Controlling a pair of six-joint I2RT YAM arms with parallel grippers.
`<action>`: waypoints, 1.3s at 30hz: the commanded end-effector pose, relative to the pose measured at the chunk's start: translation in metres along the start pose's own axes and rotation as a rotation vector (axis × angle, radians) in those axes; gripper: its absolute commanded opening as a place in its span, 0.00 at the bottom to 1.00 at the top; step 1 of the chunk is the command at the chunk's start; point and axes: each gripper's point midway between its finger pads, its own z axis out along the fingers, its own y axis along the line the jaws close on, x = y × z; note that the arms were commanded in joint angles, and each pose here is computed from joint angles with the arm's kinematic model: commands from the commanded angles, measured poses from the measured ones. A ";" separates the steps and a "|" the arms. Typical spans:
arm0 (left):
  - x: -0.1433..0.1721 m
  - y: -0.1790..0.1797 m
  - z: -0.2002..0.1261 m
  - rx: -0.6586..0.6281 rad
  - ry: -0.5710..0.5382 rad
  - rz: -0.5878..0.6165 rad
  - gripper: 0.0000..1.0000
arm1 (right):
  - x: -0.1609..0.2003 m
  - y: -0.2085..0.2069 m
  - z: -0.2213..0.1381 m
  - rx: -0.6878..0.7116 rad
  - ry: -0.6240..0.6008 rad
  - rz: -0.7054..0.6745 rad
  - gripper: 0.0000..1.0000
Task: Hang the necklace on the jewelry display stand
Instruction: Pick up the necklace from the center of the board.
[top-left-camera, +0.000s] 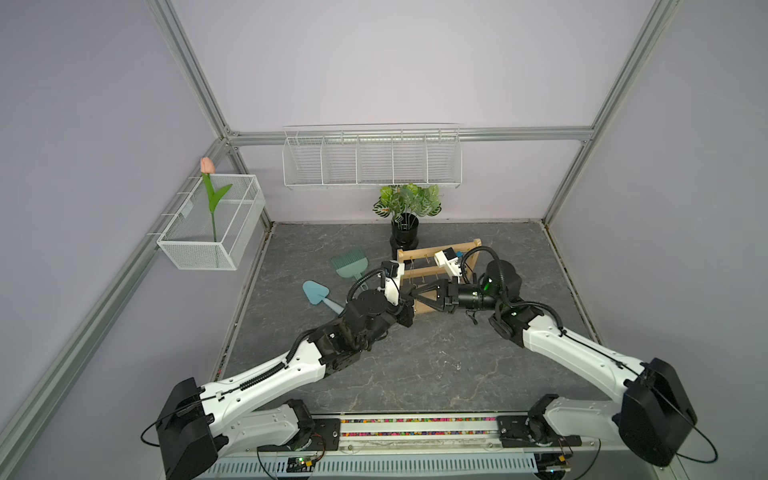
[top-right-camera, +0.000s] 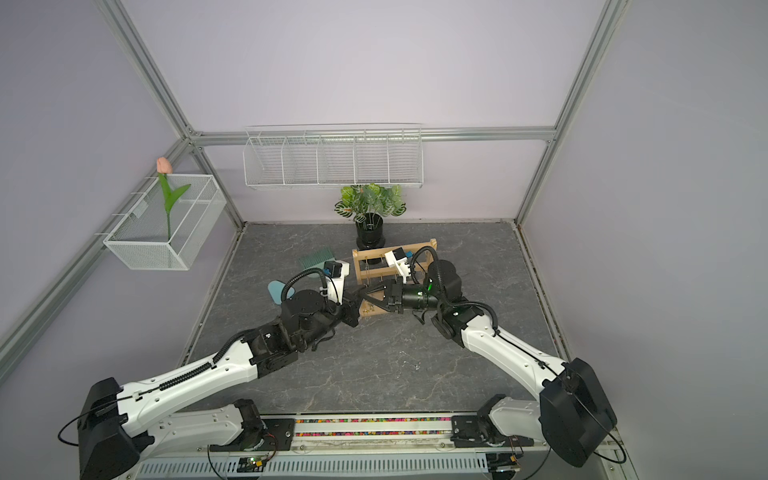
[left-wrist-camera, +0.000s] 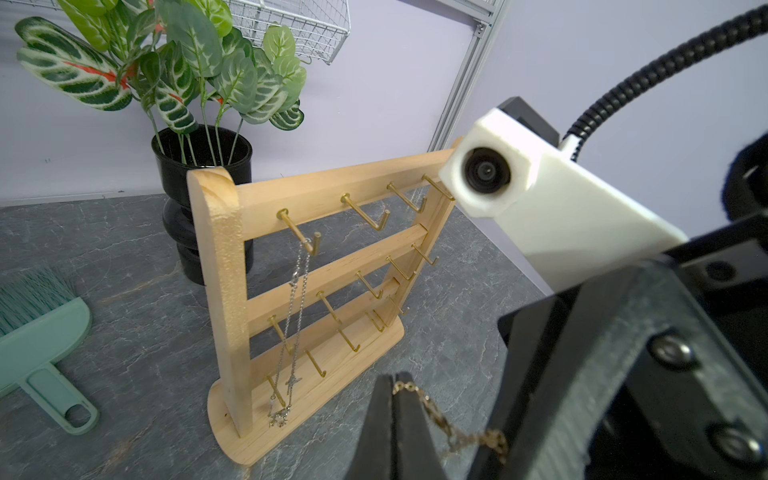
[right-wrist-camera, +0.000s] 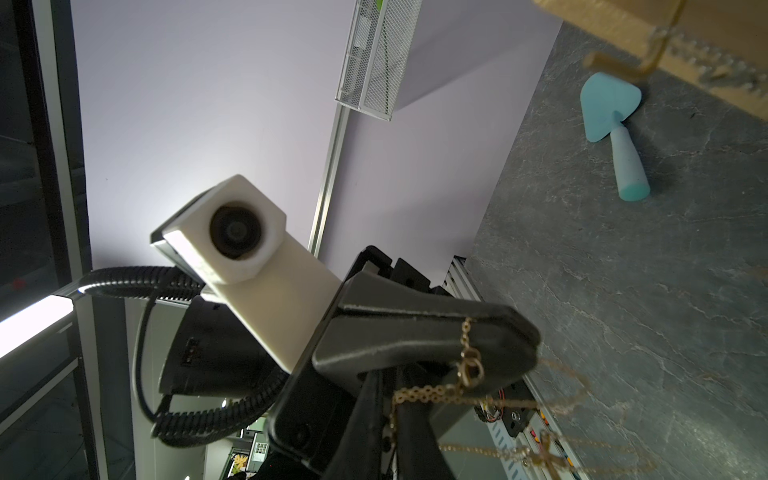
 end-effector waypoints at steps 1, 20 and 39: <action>-0.007 0.005 -0.006 -0.017 -0.033 0.001 0.00 | 0.003 -0.001 -0.003 -0.015 0.005 0.004 0.17; -0.019 0.012 -0.021 -0.045 -0.095 -0.016 0.00 | -0.003 -0.014 -0.011 -0.009 -0.032 0.020 0.31; -0.028 -0.009 -0.019 0.050 -0.081 0.027 0.00 | -0.013 -0.032 -0.040 0.253 -0.130 -0.201 0.07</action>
